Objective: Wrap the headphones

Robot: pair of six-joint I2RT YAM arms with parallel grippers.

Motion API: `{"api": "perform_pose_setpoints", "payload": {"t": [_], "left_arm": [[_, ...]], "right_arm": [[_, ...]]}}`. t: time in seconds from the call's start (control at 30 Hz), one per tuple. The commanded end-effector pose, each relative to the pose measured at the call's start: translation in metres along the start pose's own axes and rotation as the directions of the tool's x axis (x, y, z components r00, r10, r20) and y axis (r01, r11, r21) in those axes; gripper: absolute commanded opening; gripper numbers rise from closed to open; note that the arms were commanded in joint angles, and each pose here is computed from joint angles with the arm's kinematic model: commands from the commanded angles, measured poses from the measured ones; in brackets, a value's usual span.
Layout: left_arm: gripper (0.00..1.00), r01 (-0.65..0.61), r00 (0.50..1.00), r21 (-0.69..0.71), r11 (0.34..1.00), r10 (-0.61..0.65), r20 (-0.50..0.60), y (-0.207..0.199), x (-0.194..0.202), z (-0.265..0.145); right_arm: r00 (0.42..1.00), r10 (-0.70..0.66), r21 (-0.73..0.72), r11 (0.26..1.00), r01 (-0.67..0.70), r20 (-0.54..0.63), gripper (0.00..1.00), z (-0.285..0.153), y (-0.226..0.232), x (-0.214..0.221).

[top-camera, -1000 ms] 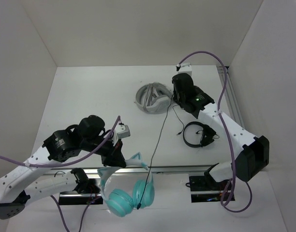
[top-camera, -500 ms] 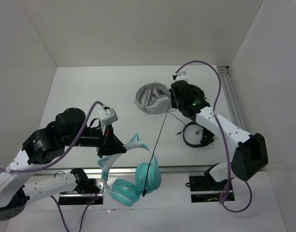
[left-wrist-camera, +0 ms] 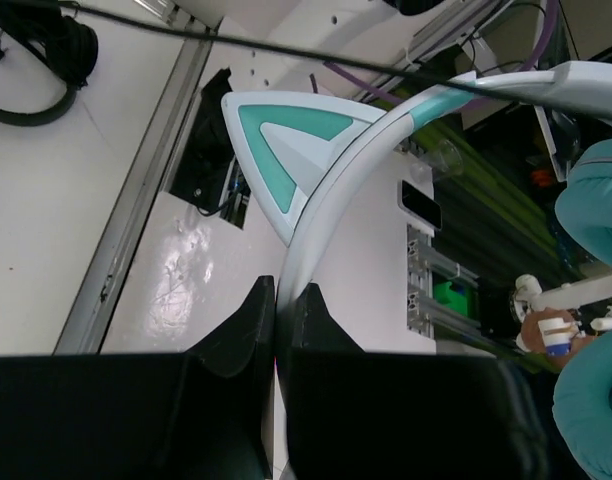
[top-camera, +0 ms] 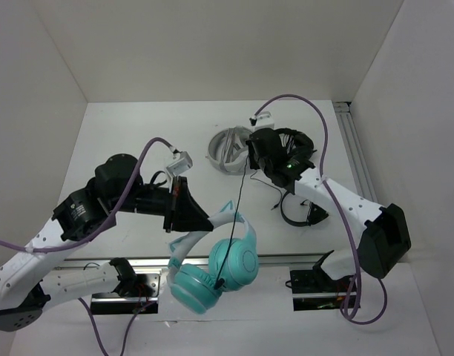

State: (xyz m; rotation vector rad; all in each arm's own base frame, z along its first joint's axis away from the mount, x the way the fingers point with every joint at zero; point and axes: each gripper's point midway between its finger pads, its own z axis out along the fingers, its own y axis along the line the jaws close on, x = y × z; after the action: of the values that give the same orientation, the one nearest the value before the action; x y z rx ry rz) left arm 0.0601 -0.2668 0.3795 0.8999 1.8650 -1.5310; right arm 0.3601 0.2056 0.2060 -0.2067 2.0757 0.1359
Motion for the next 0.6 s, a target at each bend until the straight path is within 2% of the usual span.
{"api": "perform_pose_setpoints", "payload": {"t": [0.0, 0.1, 0.23, 0.4, 0.57], "left_arm": [[0.0, -0.08, 0.986, 0.075, 0.994, 0.068, 0.15, -0.04, -0.046, -0.013], [0.0, -0.023, 0.974, -0.15, 0.988, 0.056, 0.218, -0.01, -0.062, -0.023], [0.0, 0.019, 0.974, -0.382, 0.924, 0.069, 0.217, 0.029, -0.064, -0.038], [0.0, 0.06, 0.98, -0.493, 0.868, 0.043, 0.196, 0.055, -0.057, -0.045], [0.0, 0.059, 0.995, -0.437, 0.898, -0.016, 0.102, 0.061, -0.039, -0.03]], "right_arm": [[0.995, 0.054, 0.013, 0.998, -0.056, 0.081, 0.0, -0.004, -0.001, -0.024], [0.994, 0.059, -0.003, 0.998, -0.059, 0.096, 0.0, -0.012, 0.004, -0.018], [0.992, 0.054, 0.03, 0.998, -0.057, 0.113, 0.0, -0.019, 0.0, -0.017], [0.994, 0.034, 0.07, 0.997, -0.041, 0.101, 0.0, -0.019, -0.008, -0.013], [0.994, 0.033, 0.138, 0.989, -0.047, 0.104, 0.0, -0.018, -0.023, -0.016]]}}
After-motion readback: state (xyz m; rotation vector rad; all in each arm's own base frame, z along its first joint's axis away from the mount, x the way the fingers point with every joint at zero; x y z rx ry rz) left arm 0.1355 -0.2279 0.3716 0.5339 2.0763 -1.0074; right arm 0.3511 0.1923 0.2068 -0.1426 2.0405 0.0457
